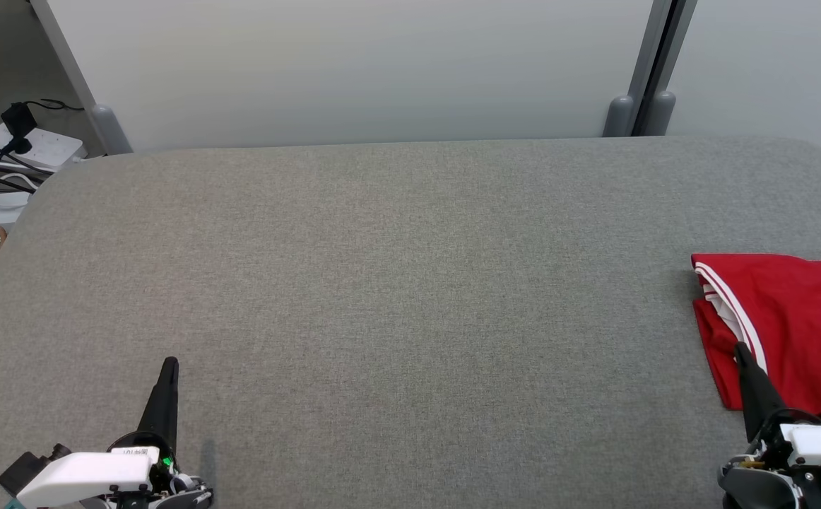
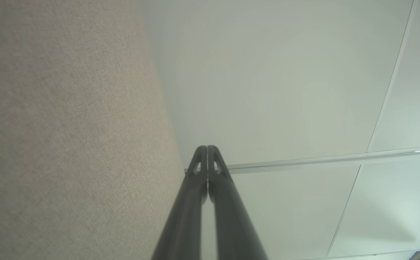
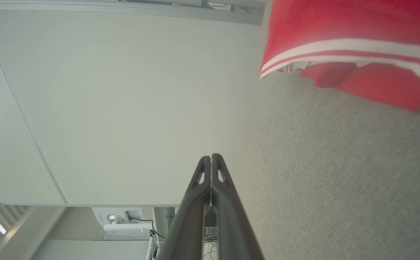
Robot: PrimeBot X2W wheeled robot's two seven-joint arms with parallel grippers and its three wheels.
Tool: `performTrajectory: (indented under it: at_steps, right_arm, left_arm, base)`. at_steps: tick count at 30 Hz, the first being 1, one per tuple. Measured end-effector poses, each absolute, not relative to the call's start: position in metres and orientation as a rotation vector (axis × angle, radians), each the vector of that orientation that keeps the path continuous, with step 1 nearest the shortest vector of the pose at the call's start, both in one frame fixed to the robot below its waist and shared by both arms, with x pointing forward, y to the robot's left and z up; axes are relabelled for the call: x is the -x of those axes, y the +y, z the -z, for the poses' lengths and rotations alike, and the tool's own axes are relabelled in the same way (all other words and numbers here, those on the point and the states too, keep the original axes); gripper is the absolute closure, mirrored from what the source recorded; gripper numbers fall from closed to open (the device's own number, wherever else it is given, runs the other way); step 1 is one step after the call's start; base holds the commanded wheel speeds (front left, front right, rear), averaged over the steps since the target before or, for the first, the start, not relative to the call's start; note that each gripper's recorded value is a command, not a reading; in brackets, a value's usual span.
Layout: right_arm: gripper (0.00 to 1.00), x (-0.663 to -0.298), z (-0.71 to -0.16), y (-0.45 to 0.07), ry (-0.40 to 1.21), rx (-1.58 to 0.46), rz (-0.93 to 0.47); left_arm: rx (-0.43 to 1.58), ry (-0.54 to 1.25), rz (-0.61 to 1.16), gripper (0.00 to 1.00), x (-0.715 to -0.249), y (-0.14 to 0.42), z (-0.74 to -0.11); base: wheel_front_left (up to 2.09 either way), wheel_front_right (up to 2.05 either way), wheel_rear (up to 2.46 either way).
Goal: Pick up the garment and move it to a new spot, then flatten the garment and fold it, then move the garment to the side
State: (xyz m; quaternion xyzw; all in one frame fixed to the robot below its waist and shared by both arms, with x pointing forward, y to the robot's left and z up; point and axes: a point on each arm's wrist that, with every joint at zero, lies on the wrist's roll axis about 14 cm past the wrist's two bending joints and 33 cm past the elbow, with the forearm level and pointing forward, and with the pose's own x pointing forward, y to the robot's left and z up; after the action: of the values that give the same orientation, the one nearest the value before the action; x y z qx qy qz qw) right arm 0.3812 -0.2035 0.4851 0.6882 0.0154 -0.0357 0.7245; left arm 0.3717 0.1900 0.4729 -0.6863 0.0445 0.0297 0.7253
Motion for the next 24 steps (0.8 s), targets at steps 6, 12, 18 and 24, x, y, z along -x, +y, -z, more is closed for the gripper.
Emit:
performTrajectory:
  at_steps: [6, 12, 18, 24]
  right_arm:
    - [1.00, -0.3824, -0.4890, -0.2029, 0.025, -1.579, 0.063]
    - [1.00, -0.3823, -0.4891, -0.2033, 0.024, -1.579, 0.063]
    - [1.00, -0.3824, -0.4891, -0.2033, 0.024, -1.579, 0.063]
    - [1.00, -0.3823, -0.4892, -0.2033, 0.024, -1.579, 0.063]
  left_arm:
    - [1.574, 0.092, -0.055, 1.00, -0.3724, 0.1892, -0.4755]
    - [1.574, 0.092, -0.054, 1.00, -0.3725, 0.1891, -0.4758]
    - [1.574, 0.092, -0.054, 1.00, -0.3725, 0.1891, -0.4758]
    - [1.574, 0.092, -0.054, 1.00, -0.3725, 0.1891, -0.4758]
  base:
    - [0.00, 0.00, 0.00]
    - [0.00, 0.00, 0.00]
    - [0.00, 0.00, 0.00]
    - [0.00, 0.00, 0.00]
